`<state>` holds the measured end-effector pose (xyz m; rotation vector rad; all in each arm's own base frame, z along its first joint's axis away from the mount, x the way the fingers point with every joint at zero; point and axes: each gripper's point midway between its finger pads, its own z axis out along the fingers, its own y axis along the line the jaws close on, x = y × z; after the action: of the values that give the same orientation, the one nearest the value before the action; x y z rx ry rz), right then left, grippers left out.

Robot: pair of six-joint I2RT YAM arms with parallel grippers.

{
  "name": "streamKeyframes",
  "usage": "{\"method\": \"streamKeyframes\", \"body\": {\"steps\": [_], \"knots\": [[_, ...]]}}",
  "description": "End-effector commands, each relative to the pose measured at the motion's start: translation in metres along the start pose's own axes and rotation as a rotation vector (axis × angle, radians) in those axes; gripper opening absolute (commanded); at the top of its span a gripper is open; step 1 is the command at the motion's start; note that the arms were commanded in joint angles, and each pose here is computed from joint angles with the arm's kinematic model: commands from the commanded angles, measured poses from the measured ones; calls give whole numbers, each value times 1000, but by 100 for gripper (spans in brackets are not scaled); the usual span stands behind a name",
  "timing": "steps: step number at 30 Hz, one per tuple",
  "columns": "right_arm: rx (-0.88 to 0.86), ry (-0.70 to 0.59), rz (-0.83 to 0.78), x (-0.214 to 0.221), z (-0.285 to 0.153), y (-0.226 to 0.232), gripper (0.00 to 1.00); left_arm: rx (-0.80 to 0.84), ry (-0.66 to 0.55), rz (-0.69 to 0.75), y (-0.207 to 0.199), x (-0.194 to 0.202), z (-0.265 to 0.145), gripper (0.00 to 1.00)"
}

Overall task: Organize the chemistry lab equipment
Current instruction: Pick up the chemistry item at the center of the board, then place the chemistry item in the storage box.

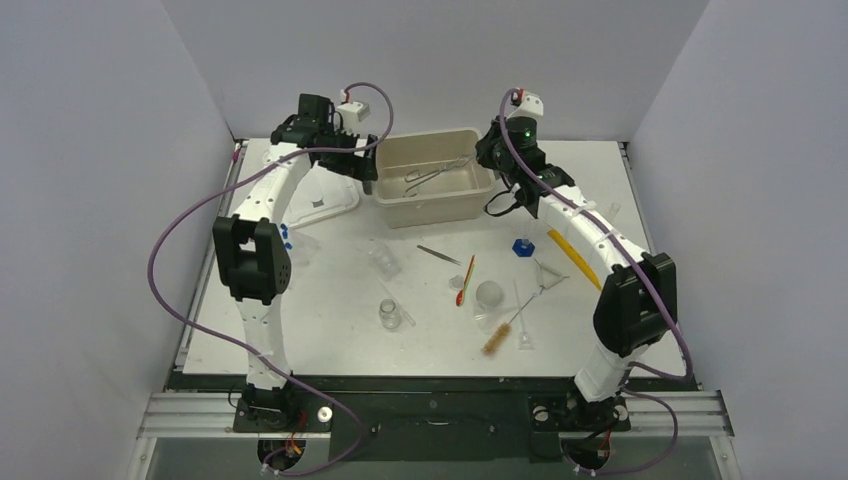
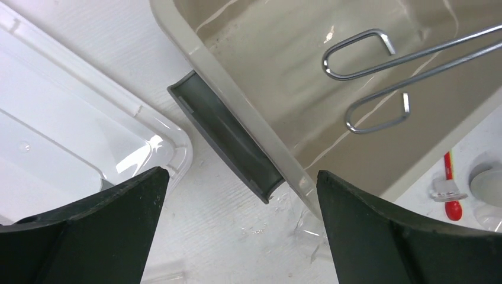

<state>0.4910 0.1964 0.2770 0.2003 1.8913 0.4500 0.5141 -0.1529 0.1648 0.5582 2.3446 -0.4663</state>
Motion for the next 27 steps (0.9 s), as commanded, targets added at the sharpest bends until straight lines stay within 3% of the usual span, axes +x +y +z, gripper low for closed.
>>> {"method": "streamKeyframes", "body": {"steps": [1, 6, 14, 27], "knots": [[-29, -116, 26, -37, 13, 18, 0, 26, -143, -13, -14, -47, -52, 97], [-5, -88, 7, -27, 39, 18, 0, 17, -137, -53, -11, -38, -37, 97], [58, 2, -54, 27, 82, 17, 0, -10, -63, -40, -7, -12, -12, 96], [197, 86, -83, 89, 95, -15, 0, -73, 14, 37, 5, 13, -10, 97]]}}
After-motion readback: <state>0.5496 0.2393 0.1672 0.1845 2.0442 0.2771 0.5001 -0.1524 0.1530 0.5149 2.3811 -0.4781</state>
